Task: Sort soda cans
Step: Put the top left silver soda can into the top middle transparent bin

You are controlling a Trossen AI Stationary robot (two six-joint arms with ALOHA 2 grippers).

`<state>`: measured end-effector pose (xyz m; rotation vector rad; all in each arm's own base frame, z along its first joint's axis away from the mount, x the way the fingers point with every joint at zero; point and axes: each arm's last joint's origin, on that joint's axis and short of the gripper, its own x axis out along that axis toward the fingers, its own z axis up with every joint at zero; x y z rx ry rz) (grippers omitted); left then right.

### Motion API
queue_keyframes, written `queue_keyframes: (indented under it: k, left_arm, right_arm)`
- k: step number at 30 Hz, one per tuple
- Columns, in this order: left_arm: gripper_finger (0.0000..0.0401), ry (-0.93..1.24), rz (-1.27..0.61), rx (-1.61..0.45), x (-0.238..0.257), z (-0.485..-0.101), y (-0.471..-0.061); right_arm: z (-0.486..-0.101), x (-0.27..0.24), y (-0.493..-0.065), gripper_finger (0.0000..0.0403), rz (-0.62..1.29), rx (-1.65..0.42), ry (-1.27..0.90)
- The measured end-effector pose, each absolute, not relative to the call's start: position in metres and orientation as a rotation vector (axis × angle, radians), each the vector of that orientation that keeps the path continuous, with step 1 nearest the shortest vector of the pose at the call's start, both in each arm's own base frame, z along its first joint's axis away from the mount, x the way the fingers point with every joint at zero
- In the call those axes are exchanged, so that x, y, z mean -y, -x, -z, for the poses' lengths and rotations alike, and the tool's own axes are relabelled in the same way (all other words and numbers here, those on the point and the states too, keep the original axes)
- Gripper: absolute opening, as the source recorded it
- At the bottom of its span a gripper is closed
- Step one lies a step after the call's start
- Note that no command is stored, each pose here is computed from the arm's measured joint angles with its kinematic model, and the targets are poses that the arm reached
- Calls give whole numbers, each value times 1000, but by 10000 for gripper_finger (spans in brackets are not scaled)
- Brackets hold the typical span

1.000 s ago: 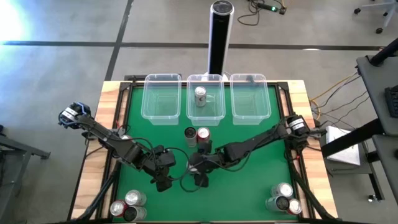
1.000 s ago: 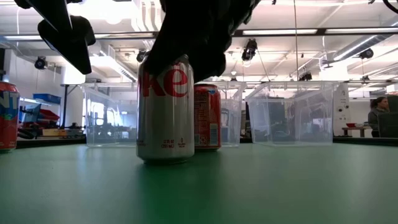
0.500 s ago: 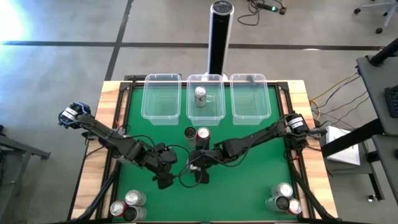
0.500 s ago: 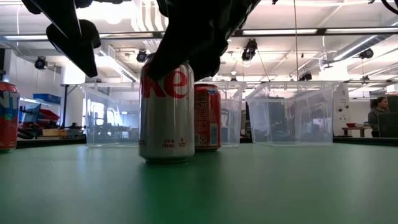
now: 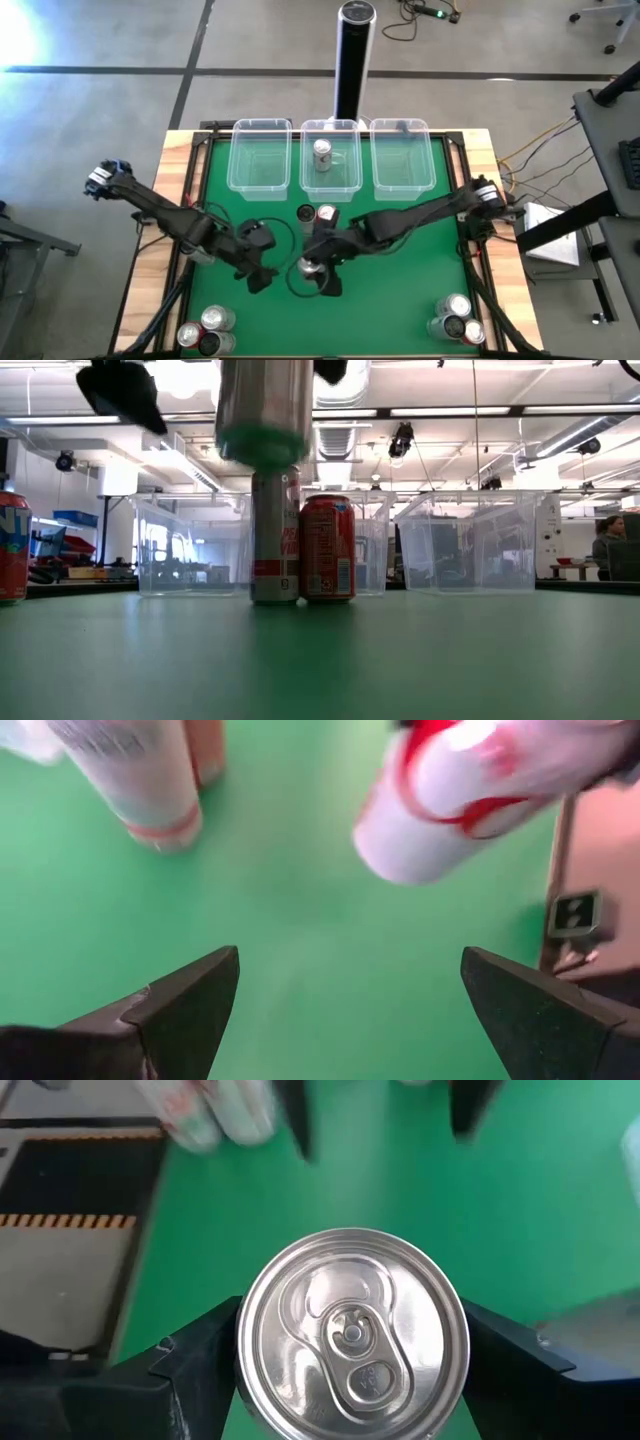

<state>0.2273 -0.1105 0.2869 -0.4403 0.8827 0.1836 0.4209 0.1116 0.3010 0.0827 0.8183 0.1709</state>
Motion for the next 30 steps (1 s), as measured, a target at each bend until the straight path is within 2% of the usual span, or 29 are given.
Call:
queue_keyframes:
  k: [6,9,15,20,25,30]
  left_arm:
    - [366,462,-224,-730,97,-313,-208]
    - [366,482,-237,-671,92,-323,-200]
    - [366,501,-301,-556,81,-336,-187]
    - [366,505,-347,-493,74,-344,-177]
    - [366,512,-382,-449,64,-350,-168]
    - [366,464,-397,-439,52,-355,-159]
  right_arm:
    - [-367,-75,-417,293,-130,-748,-18]
    - [-395,-45,-409,293,-32,-727,65]
    - [-414,30,-402,293,155,-725,109]
    - [-411,87,-386,293,257,-790,61]
    - [-373,122,-387,293,281,-883,-91]
    - [-333,140,-392,293,322,-887,-126]
